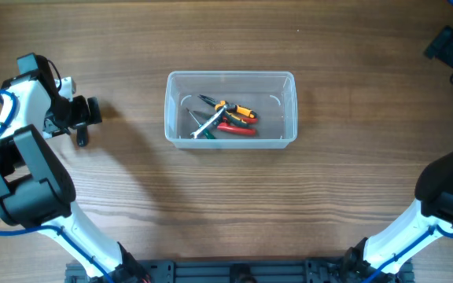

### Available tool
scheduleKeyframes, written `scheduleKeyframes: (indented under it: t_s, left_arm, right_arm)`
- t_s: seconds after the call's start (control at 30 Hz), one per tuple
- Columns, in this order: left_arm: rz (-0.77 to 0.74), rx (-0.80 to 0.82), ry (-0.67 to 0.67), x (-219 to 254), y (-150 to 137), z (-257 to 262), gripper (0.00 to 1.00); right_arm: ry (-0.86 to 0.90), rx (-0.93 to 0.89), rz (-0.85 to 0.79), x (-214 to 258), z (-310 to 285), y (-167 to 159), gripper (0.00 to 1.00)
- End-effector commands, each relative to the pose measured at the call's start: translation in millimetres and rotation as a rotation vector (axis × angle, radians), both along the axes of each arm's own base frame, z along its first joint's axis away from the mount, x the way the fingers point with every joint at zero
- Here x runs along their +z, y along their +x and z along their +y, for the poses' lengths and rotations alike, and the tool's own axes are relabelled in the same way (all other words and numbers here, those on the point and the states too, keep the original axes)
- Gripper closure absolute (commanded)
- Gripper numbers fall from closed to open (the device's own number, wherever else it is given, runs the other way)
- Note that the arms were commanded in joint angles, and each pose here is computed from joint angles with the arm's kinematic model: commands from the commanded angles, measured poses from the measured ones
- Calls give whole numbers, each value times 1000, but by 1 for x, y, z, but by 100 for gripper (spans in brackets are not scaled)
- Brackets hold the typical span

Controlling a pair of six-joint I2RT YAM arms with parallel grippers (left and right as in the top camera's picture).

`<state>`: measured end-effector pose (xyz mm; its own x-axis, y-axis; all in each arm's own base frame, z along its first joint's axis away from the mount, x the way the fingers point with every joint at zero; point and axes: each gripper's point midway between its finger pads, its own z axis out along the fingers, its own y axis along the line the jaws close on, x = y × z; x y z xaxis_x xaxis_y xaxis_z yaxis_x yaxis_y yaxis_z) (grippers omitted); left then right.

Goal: Pack container
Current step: 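Lower the left gripper toward the red-black screwdriver handle, then close the left gripper on the black handle of the screwdriver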

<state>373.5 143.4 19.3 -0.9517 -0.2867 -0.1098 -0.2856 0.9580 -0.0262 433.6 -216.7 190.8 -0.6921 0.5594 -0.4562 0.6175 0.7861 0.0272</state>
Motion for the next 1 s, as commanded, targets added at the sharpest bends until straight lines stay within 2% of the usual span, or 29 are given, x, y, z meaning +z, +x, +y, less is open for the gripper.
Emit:
scheduleKeyframes:
  t_s: [0.0, 0.6, 0.97]
  left_arm:
    - [22, -19, -12, -10, -4, -1, 0]
    - [75, -8, 56, -22, -11, 12, 0]
    - [126, -12, 38, -40, -18, 9, 0]
  right_arm:
    - [6, 11, -1, -1, 3, 2, 0]
    - [6, 11, -1, -1, 3, 2, 0]
    - [6, 11, -1, -1, 3, 2, 0]
